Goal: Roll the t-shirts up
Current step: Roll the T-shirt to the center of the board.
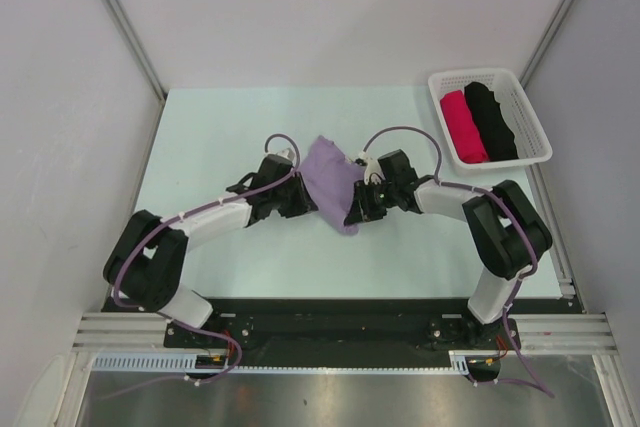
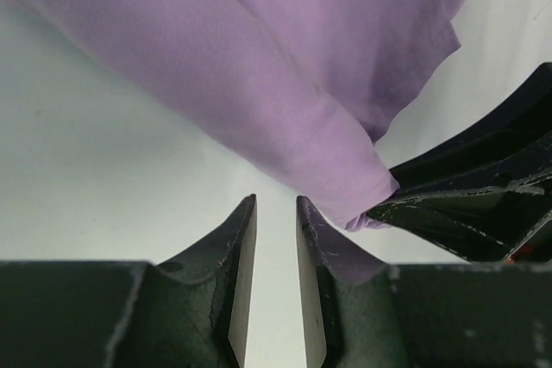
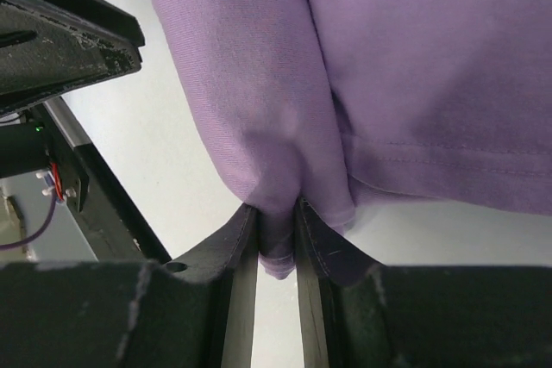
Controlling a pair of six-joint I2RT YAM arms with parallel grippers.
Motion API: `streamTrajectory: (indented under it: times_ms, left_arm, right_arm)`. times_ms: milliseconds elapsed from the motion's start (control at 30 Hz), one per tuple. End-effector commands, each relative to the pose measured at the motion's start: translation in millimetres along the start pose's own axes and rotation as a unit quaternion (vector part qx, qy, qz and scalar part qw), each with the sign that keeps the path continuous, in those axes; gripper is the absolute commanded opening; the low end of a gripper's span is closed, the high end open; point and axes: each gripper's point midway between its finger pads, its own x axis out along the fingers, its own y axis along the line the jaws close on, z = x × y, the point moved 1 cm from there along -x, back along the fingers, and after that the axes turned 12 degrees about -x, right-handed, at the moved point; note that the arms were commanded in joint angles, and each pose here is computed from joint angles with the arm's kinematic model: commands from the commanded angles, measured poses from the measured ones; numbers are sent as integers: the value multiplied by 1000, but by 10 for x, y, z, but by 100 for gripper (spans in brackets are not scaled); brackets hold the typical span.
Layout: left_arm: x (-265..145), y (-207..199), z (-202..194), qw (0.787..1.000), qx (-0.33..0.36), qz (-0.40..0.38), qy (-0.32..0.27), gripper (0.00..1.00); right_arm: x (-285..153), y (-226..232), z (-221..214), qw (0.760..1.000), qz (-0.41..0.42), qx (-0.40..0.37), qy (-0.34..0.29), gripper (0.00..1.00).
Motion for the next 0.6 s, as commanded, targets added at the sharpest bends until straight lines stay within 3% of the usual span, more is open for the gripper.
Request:
streamTrajectory:
  times_ms: [0, 133, 267, 367, 567]
  left_arm:
    - [72, -367, 202, 999, -1, -42, -19, 30]
    - [202, -408, 234, 999, -4, -38, -14, 30]
    - [328, -444, 265, 999, -9, -33, -10, 30]
    - [415, -456, 278, 999, -13, -32, -8, 30]
    - [570, -513, 315, 999, -18, -31, 0, 30]
  right_arm:
    - [-30, 11, 224, 1000, 8, 5, -30, 25]
    - [-53, 9, 236, 999, 3, 7, -31, 26]
    - [-153, -19, 276, 999, -28, 2, -38, 41]
    - [-329, -36, 389, 996, -71, -14, -60, 51]
    - [-709, 1, 646, 970, -194, -88, -117, 55]
